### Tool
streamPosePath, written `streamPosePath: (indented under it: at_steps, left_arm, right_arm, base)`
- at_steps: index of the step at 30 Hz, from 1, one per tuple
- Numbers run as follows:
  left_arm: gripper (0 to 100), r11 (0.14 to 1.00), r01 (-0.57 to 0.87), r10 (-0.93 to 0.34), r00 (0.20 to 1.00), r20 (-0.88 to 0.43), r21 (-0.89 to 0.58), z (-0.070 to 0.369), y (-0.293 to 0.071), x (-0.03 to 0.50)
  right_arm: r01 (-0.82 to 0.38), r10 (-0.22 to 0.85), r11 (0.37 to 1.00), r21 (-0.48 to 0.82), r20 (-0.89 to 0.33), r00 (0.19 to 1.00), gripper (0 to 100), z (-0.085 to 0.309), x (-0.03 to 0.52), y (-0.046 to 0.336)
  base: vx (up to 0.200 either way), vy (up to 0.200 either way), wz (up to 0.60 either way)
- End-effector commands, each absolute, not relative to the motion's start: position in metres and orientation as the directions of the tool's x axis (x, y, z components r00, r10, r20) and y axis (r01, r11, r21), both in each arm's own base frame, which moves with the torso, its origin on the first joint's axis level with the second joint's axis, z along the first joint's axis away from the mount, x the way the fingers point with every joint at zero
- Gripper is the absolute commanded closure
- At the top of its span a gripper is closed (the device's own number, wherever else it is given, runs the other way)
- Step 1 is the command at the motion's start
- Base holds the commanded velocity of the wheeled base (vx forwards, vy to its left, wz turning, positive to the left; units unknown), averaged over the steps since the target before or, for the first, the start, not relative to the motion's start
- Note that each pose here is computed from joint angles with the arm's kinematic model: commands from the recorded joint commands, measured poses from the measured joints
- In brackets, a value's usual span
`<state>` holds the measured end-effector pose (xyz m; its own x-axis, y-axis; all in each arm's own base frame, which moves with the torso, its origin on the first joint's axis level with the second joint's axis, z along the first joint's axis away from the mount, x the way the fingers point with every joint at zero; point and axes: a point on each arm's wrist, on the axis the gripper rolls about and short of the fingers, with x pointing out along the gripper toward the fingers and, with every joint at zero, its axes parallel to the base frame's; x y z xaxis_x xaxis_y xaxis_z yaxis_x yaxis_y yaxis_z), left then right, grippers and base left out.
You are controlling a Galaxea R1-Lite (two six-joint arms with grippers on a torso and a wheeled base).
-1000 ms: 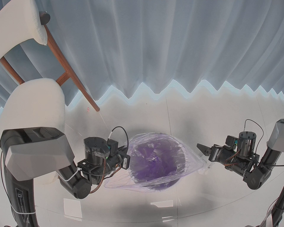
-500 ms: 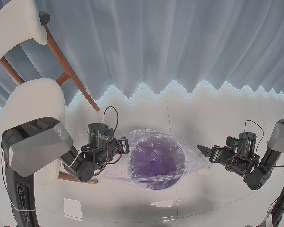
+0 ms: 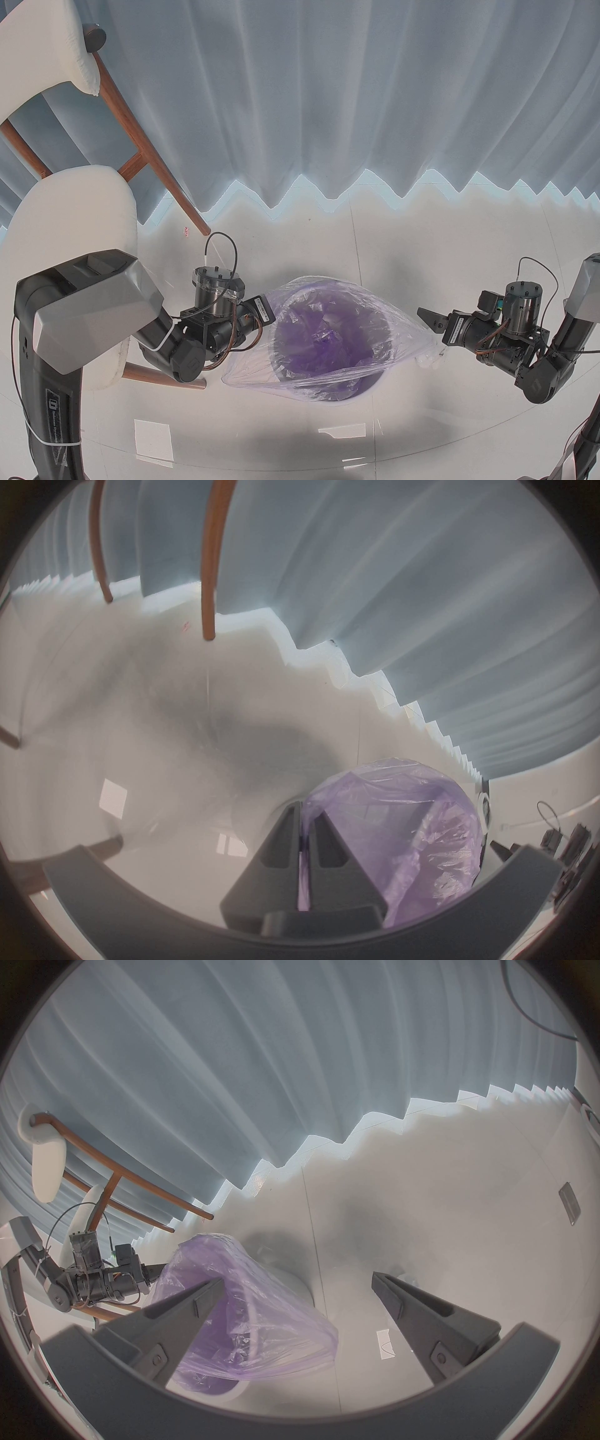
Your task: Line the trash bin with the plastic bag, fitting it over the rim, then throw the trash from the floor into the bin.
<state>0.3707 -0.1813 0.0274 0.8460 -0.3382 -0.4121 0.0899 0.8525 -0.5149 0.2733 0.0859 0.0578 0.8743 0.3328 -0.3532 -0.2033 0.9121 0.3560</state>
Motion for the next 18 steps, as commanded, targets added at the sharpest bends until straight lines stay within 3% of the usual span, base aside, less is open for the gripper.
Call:
streamPosePath:
  at_steps: [1, 13, 16, 18]
  left_arm:
    - [100, 0.827, 0.06, -0.357, 0.823, -0.441, -0.558, 0.016, -0.182, 0.371]
    - [100, 0.776, 0.036, -0.372, 0.832, -0.412, -0.629, 0.024, -0.186, 0.371]
    - [100, 0.776, 0.049, -0.375, 0.837, -0.398, -0.629, 0.03, -0.185, 0.37]
    - [100, 0.772, 0.059, -0.38, 0.841, -0.385, -0.633, 0.036, -0.186, 0.369]
  right_arm:
    - [-0.202, 0.333, 0.912, 0.356, -0.358, 0.872, 0, 0.056, 0.273, 0.086]
    - [-0.21, 0.338, 0.912, 0.351, -0.356, 0.871, 0, 0.046, 0.292, 0.089]
    - [-0.271, 0.389, 0.898, 0.348, -0.334, 0.859, 0, 0.044, 0.305, 0.094]
    - [-0.363, 0.44, 0.891, 0.271, -0.321, 0.839, 0, 0.043, 0.311, 0.096]
  base:
    - [0.0, 0.0, 0.0]
    - [0.0, 0.0, 0.0]
    - [0.0, 0.0, 0.0]
    - [0.0, 0.0, 0.0]
